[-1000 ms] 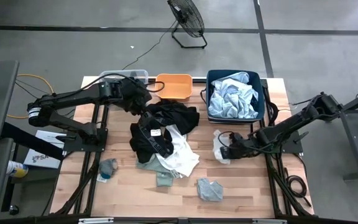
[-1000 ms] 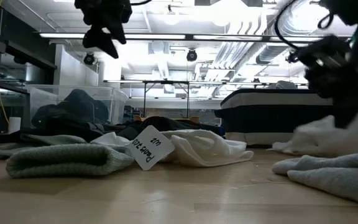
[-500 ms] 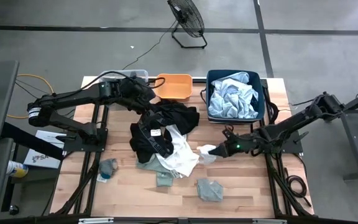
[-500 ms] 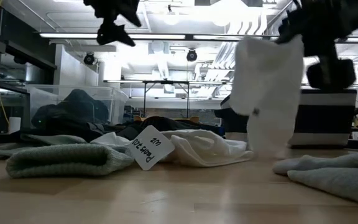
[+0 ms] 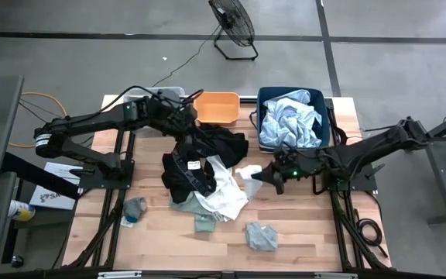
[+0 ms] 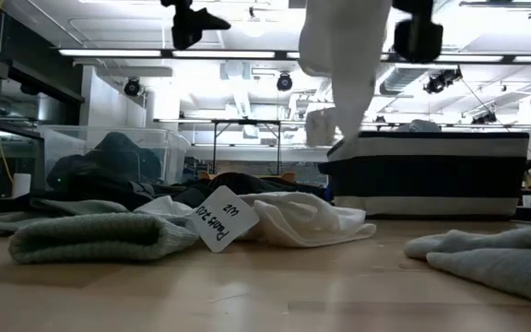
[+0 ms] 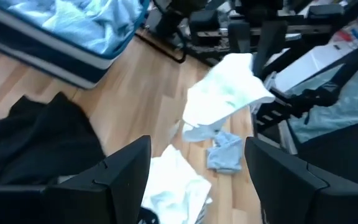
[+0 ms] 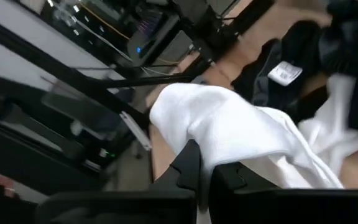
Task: Pick & Place Cloths
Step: Put the white sock into the yellow bin
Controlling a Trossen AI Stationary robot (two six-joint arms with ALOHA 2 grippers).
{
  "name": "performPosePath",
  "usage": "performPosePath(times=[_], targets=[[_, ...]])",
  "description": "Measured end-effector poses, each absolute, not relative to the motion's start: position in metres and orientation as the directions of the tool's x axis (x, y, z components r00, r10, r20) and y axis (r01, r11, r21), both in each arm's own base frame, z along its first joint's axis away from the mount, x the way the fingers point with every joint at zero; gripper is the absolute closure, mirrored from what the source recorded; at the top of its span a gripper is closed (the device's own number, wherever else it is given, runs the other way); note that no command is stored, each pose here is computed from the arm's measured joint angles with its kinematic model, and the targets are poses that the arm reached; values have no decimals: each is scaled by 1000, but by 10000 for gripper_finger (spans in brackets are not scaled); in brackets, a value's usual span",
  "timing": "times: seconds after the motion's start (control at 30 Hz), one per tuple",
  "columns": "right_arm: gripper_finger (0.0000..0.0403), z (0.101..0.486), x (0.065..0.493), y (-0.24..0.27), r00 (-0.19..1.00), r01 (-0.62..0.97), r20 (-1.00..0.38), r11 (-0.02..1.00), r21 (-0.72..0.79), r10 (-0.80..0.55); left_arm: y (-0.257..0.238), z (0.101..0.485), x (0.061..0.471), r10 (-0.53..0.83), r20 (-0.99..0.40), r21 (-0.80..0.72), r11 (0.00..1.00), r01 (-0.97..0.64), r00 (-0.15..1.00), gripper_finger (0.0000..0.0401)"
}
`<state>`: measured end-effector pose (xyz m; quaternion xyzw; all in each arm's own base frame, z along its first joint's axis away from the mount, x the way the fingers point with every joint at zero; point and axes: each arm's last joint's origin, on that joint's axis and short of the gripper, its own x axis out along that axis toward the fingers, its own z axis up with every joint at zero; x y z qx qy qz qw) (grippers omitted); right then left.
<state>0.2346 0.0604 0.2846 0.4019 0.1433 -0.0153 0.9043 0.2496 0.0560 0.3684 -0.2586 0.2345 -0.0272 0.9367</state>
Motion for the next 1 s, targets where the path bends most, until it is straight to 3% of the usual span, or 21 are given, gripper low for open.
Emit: performPosePath(times=[0.37, 0.57, 0.83, 1.0], targets=[[400, 327, 234, 45, 917, 216, -398, 829, 516, 9, 56, 377, 253, -182, -336, -461, 887, 7, 924, 146], [400, 348, 235, 33, 933, 201, -358, 876, 438, -35, 57, 384, 256, -175, -272, -387, 920, 59, 946, 146], [400, 366, 242, 14, 943, 234, -316, 885, 403, -105, 42, 400, 263, -153, -123, -152, 979, 134, 981, 146], [400, 375, 250, 5, 955, 242, -261, 874, 421, -139, 31, 402, 267, -50, -101, -2, 999, 50, 994, 146]])
